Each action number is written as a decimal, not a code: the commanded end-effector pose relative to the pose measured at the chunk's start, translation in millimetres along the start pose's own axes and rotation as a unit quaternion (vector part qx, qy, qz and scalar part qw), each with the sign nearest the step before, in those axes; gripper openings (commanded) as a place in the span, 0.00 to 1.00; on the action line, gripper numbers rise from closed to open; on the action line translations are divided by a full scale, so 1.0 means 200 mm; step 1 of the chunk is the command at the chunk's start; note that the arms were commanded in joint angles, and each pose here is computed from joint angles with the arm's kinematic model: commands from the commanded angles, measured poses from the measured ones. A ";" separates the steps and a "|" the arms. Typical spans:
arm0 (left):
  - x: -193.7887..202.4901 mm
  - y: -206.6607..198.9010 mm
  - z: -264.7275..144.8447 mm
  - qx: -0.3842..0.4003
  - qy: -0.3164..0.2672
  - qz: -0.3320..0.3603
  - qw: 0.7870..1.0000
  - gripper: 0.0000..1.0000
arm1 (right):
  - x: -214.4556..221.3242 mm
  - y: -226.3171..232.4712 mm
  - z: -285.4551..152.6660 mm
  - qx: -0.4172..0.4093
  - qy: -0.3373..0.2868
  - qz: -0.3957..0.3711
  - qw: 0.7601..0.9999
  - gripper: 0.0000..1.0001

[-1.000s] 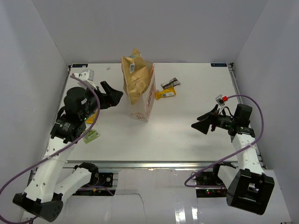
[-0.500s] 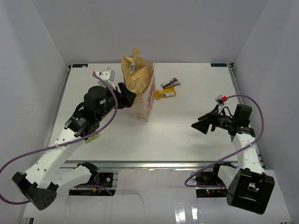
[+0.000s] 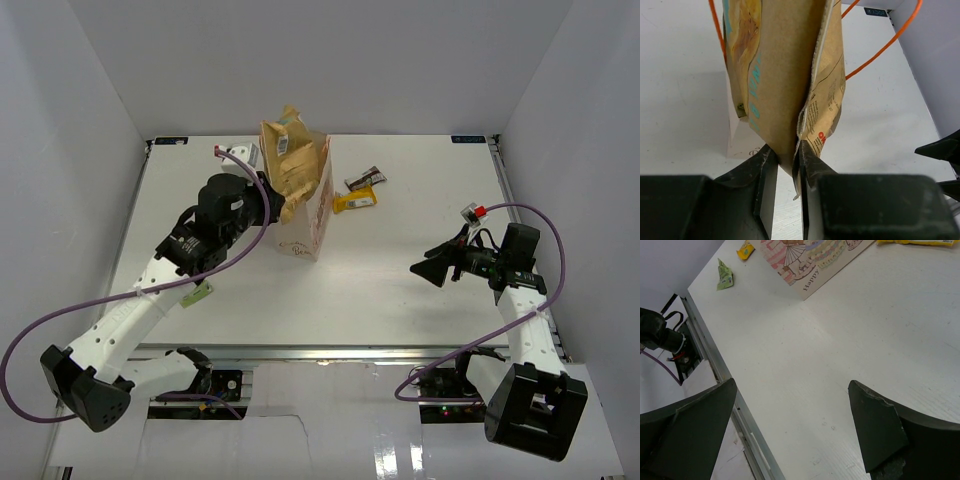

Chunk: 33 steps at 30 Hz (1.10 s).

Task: Place the snacks into the paper bag

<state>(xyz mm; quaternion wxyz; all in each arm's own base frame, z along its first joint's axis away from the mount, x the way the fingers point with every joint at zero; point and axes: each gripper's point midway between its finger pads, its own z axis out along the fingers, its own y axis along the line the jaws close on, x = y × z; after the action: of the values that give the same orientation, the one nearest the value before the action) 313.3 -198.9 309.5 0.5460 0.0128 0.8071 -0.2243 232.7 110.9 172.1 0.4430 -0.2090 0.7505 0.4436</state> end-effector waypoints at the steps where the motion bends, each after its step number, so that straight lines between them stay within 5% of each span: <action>1: -0.22 -0.10 -0.12 0.041 -0.054 0.000 0.998 0.19 | -0.07 0.02 -0.01 0.001 -0.008 -0.031 0.999 0.98; 5: -0.37 -0.16 -0.20 0.053 -0.080 0.007 0.995 0.09 | -0.07 0.02 -0.01 0.001 -0.008 -0.030 1.000 0.98; 13: -0.56 -0.27 -0.18 0.046 -0.035 0.036 0.998 0.09 | -0.06 0.02 -0.01 -0.001 -0.010 -0.034 0.999 0.98; 23: -0.41 -0.27 -0.03 0.038 0.050 0.022 0.998 0.11 | -0.07 0.04 -0.02 -0.005 -0.012 -0.039 0.999 0.98; 33: -0.64 -0.36 -0.22 0.079 -0.019 -0.003 0.997 0.00 | -0.06 0.05 -0.02 -0.010 -0.014 -0.038 0.999 0.98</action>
<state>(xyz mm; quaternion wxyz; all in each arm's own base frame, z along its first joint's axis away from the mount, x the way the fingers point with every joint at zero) 328.4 -229.1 391.2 0.4960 0.0592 0.8336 -0.2357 231.1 111.1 176.8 0.4521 -0.2162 0.7458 0.4389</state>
